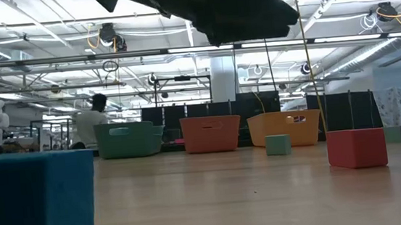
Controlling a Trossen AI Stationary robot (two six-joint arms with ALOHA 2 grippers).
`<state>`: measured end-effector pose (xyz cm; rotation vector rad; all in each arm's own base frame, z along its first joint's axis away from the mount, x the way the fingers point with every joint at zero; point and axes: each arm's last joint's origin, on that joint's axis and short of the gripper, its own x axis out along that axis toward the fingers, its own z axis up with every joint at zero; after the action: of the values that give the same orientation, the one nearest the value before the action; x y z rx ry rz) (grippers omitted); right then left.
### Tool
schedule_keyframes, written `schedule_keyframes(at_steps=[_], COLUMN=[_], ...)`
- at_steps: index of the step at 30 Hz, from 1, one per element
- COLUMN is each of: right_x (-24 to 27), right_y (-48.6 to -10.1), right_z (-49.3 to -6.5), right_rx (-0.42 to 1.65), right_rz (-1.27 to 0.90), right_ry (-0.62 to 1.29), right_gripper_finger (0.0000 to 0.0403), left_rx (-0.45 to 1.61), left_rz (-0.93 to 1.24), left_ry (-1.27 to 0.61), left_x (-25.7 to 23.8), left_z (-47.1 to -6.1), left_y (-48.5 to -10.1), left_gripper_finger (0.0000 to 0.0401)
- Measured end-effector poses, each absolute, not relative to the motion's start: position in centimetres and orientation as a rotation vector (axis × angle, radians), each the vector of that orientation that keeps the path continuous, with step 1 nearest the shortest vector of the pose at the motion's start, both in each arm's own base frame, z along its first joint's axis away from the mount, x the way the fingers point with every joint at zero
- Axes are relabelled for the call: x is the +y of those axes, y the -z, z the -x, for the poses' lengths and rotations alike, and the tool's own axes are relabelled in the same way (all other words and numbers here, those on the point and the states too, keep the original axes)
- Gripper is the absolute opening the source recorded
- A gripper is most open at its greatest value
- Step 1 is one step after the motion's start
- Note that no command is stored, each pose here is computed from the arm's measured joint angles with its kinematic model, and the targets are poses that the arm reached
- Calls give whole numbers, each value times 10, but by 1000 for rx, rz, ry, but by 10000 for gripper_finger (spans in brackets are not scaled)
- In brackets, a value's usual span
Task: Sort blocks by size
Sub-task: Put the red thick rectangular block into the orange bin
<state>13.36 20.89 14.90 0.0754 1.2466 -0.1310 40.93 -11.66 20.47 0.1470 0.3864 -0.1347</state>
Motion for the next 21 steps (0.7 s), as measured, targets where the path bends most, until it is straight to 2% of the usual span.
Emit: schedule_keyframes(at_steps=[6, 14, 21], right_x=[191, 166, 149], right_y=[-150, -153, -156], right_z=[-159, -185, -208], right_rx=[1145, 1044, 931], right_rz=[17, 143, 275], right_ry=[197, 298, 359], right_gripper_finger=[120, 119, 119], left_rx=[372, 404, 409], left_rz=[-63, 320, 510], left_ry=[142, -46, -76], left_x=[-117, -93, -76], left_z=[-414, -422, -425], left_y=[-197, -187, -187], left_gripper_finger=[187, 187, 187])
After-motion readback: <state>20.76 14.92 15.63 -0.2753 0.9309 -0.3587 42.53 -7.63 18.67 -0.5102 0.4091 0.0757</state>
